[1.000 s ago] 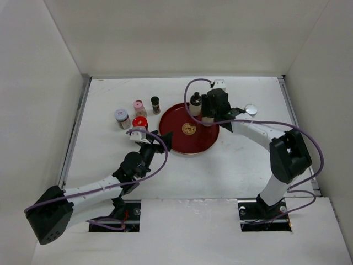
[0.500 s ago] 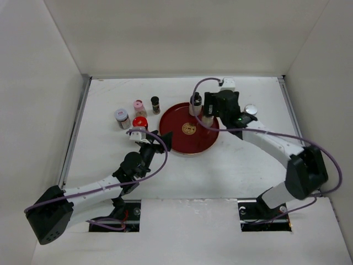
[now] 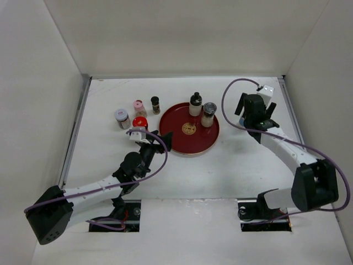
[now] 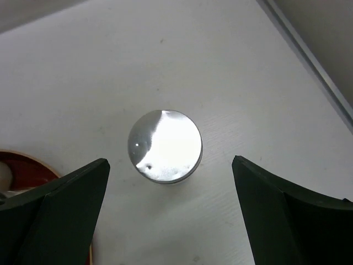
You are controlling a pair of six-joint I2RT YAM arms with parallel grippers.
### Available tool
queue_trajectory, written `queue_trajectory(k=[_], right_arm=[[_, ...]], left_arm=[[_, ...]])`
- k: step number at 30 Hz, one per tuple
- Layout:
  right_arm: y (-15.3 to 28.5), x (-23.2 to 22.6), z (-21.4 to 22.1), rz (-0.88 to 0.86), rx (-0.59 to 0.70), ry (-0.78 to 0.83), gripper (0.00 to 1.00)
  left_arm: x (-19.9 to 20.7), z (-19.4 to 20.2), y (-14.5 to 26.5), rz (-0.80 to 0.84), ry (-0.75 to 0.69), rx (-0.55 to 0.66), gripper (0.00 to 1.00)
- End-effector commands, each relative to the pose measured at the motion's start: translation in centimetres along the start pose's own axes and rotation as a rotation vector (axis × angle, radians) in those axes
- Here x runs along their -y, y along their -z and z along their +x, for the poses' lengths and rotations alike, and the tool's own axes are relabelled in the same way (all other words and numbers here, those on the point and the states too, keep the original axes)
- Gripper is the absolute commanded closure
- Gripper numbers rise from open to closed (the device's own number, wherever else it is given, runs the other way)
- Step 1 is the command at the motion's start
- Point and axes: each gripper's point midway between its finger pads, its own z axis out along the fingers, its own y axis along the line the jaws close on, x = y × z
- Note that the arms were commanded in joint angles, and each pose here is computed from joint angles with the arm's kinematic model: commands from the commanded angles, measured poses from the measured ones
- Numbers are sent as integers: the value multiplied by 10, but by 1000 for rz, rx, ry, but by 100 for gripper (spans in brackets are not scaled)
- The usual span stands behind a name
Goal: Organize the condiment bottles
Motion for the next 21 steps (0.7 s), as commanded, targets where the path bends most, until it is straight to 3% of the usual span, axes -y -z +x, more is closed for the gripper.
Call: queue_trajectory(k=[1, 6, 8, 12, 14, 21], right_arm=[[-14, 1, -5, -8, 3, -56, 0], [-38, -7, 3, -52, -33, -72, 1], [-41, -9, 3, -53, -29, -76, 9], [-42, -10, -4, -59, 7, -78, 38], [-33, -12, -10, -63, 35, -81, 45], [44, -35, -15, -172, 88, -46, 50]], left_arm=[[8, -7, 0, 28, 33, 27, 29], [7, -6, 0, 24, 31, 24, 29], [7, -6, 0, 24, 31, 24, 29], [7, -4, -1, 24, 29, 20, 29], [7, -5, -1, 25, 29, 21, 29], [7, -6, -1, 23, 30, 24, 29]])
